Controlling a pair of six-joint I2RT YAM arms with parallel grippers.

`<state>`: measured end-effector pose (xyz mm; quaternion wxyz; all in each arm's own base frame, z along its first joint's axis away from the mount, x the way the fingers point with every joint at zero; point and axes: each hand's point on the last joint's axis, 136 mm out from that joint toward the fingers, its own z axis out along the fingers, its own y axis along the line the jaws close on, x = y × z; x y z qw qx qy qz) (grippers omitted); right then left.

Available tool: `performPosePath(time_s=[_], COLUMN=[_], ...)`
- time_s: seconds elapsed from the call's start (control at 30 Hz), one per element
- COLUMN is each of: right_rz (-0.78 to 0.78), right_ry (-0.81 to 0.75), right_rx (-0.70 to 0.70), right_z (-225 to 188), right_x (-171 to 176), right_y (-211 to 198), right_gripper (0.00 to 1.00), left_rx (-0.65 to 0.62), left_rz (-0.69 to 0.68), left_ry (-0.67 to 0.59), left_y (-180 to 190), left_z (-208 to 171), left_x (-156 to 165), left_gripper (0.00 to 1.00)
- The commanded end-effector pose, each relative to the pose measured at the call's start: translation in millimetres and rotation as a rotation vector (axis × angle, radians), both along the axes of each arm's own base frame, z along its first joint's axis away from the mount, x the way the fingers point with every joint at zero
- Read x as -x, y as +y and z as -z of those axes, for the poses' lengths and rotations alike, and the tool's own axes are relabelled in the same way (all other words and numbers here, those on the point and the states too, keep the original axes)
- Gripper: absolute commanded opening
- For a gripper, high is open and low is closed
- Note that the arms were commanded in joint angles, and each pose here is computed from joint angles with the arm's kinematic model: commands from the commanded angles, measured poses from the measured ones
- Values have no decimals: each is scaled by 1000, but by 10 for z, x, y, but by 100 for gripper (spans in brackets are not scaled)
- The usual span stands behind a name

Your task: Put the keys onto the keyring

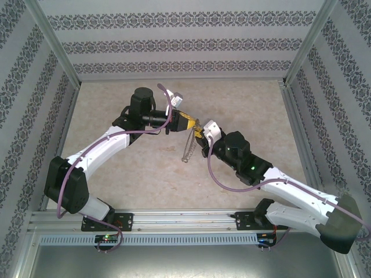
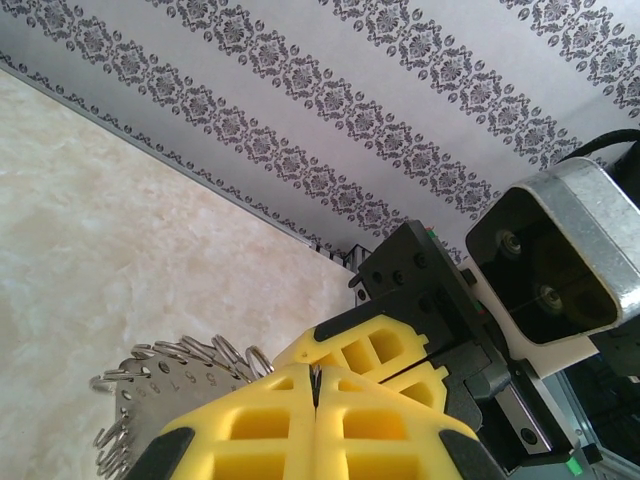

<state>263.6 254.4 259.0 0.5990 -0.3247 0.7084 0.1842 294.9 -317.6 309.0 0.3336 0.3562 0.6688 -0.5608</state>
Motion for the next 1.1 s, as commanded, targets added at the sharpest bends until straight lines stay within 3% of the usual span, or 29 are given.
performPosePath(time_s=[0.0, 0.5, 0.83, 1.07], right_rz=[-17, 74, 182, 155], right_ry=[-55, -63, -108, -129], right_rx=[-23, -53, 8, 2], right_z=[-231, -258, -289, -351], right_x=[20, 12, -119, -111], right_y=[57, -154, -307, -247], right_gripper=[0, 0, 0, 0], left_rx=[42, 85, 48, 39], left_rz=[11, -66, -85, -138], left_ry=[-85, -84, -95, -84], left_y=[36, 10, -13, -38], left_z=[-274, -315, -301, -329], left_x=[69, -49, -37, -85], left_gripper=[0, 0, 0, 0])
